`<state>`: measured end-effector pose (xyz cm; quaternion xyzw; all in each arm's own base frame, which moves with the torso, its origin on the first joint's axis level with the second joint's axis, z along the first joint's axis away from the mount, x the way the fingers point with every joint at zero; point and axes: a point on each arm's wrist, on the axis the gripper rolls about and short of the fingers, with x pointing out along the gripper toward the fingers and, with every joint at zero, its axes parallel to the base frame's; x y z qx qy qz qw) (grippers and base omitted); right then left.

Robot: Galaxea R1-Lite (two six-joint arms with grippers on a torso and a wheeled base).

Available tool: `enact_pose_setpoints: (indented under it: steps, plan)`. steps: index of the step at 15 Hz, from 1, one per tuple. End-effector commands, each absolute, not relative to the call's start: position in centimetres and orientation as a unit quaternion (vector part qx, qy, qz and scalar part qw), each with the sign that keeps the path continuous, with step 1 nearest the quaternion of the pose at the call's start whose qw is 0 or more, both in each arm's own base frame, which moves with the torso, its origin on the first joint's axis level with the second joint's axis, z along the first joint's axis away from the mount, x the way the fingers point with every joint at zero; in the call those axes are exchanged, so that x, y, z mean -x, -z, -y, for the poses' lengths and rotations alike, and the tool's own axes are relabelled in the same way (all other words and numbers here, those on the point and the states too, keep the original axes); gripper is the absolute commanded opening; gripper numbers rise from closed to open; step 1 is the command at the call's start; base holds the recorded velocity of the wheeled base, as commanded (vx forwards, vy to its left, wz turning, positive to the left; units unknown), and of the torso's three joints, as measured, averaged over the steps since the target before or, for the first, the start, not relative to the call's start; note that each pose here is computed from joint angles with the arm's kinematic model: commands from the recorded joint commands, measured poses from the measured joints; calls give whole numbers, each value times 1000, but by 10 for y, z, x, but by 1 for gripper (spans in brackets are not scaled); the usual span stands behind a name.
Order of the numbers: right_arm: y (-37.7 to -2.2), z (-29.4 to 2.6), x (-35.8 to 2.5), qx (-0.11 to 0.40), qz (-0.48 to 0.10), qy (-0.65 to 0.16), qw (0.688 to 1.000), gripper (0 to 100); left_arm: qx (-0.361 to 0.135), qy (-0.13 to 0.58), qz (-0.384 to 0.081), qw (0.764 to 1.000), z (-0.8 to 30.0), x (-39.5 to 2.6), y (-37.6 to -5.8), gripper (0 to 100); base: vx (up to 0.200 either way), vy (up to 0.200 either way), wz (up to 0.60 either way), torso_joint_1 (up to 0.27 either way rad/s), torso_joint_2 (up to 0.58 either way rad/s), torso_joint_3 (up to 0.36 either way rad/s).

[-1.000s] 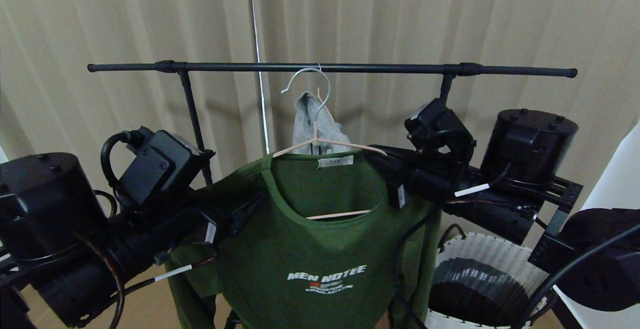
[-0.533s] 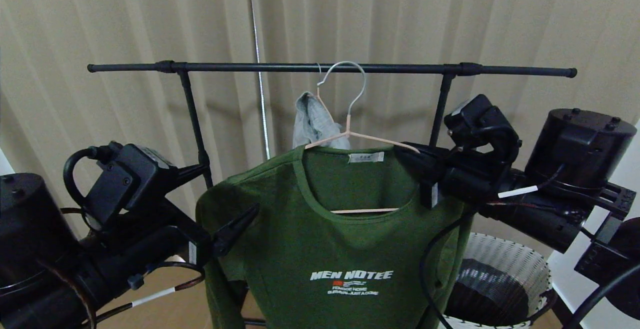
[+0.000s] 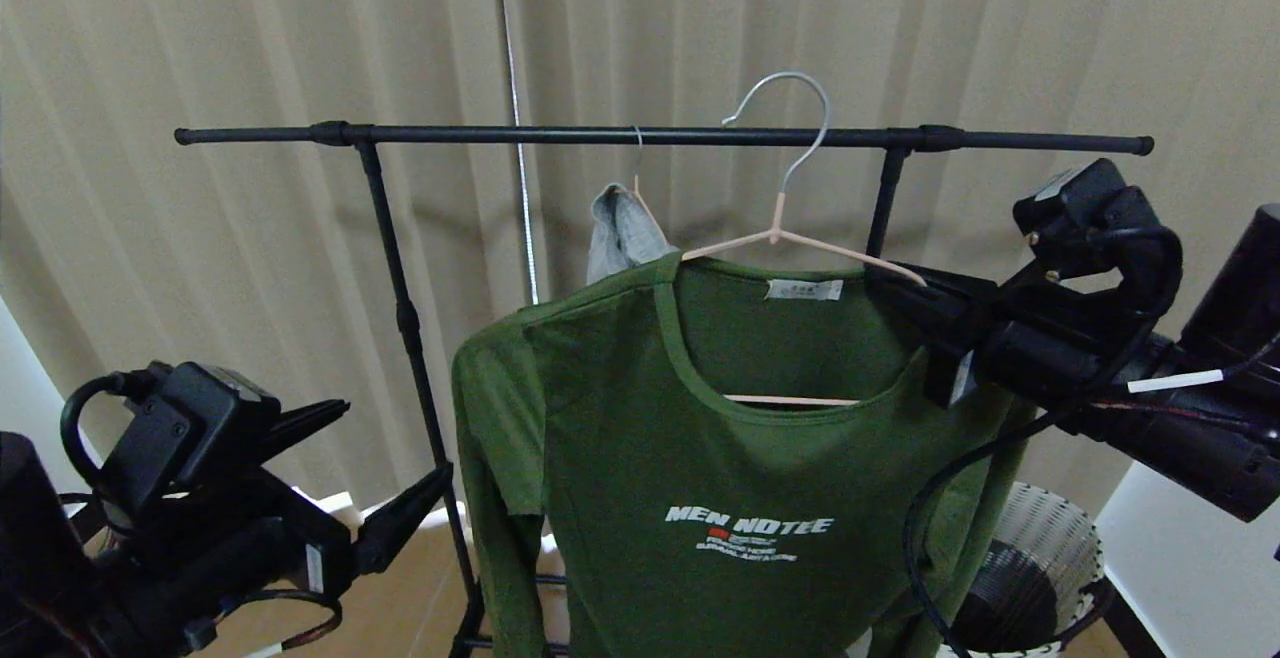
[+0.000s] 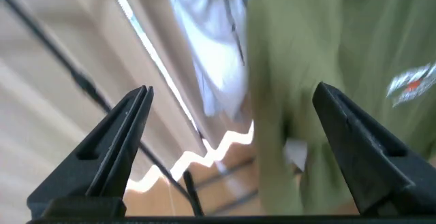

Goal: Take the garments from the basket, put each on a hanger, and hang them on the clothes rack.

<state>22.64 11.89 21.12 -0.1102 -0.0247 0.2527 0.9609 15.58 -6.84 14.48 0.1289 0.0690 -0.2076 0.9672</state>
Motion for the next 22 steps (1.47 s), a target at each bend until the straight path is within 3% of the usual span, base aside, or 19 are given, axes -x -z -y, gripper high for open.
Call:
enact_pose_setpoints:
  steps: [1, 6, 7, 12, 18, 22]
  plan:
    - [-217, -115, -220, 107, 36, -251, 961, 0, -127, 206, -82, 967, 63, -146, -137, 100, 0, 0, 0, 0, 0, 0]
    - [-218, -116, -217, 106, 40, -258, 960, 0, -127, 216, -88, 964, 71, -162, -139, 100, 0, 0, 0, 0, 0, 0]
    - [-219, -117, -216, 105, 41, -261, 959, 0, -128, 215, -93, 964, 74, -170, -138, 0, 0, 0, 0, 0, 0, 0]
    - [-219, -119, -214, 105, 42, -267, 957, 0, -129, 215, -107, 962, 78, -180, -134, 0, 0, 0, 0, 0, 0, 0]
    - [-219, -115, -211, 106, 42, -257, 960, 0, -112, 106, -115, 981, 34, -176, -133, 0, 0, 0, 0, 0, 0, 0]
    - [-219, -112, -213, 106, 41, -250, 961, 0, -110, 96, -114, 983, 29, -169, -133, 0, 0, 0, 0, 0, 0, 0]
